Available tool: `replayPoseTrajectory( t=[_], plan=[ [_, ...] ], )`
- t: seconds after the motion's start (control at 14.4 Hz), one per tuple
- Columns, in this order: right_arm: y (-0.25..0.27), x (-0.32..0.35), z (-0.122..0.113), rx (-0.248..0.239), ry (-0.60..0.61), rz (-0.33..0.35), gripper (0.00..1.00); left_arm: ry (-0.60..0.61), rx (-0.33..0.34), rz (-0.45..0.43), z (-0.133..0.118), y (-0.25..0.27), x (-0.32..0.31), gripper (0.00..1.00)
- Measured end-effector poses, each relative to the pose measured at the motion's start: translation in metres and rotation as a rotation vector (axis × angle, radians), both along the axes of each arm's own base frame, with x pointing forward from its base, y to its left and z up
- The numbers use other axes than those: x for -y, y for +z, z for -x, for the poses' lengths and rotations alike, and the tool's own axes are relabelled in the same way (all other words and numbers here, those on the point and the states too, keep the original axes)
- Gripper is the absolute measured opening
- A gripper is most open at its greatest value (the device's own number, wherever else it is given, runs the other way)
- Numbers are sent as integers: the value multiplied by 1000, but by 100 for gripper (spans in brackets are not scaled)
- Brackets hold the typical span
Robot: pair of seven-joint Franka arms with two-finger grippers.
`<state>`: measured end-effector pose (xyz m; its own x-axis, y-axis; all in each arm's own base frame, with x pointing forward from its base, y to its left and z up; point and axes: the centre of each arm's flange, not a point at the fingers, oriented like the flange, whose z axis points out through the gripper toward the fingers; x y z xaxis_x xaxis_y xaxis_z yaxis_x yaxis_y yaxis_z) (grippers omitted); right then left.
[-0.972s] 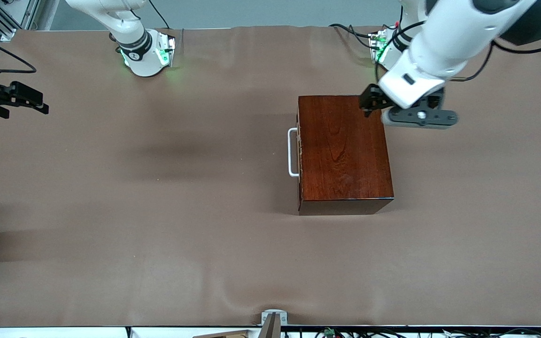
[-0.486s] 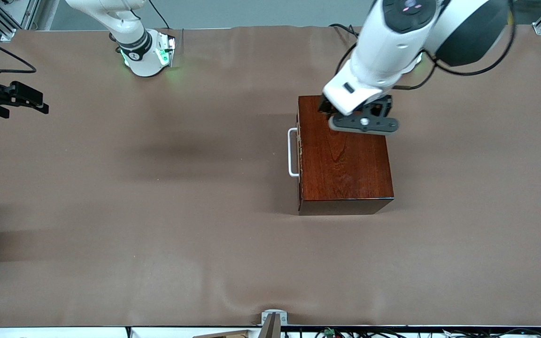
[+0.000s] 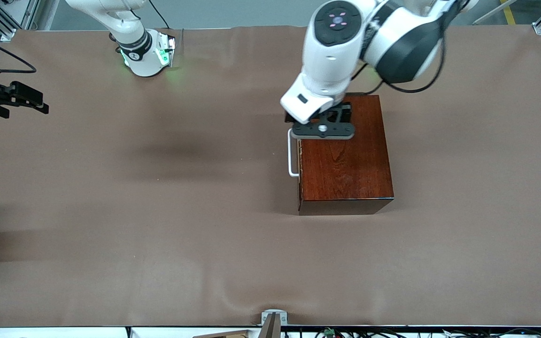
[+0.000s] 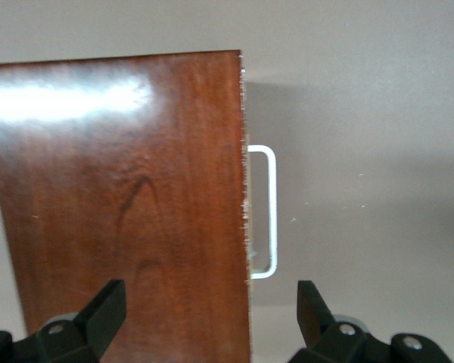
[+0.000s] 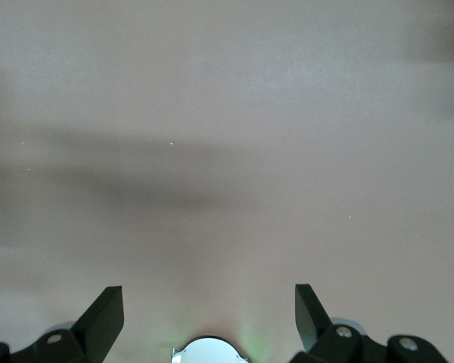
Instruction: Open drawer, take yellow block, close drawer
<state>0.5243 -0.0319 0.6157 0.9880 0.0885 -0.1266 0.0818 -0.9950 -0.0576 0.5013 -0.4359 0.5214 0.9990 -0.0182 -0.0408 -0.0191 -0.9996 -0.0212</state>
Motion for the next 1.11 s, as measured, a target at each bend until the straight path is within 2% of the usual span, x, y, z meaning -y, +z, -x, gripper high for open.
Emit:
replayPoseTrajectory(
  t=[0.42,0.76,1.11],
  plan=[
    [0,0,0,0,0,0,100,61,48,-21,15,-40,62,100],
    [0,0,0,0,0,0,100,70,144,-91,44,-70,119,100],
    [0,0,0,-1,0,0,100,84,170,-80,57,-101,150,100]
  ],
)
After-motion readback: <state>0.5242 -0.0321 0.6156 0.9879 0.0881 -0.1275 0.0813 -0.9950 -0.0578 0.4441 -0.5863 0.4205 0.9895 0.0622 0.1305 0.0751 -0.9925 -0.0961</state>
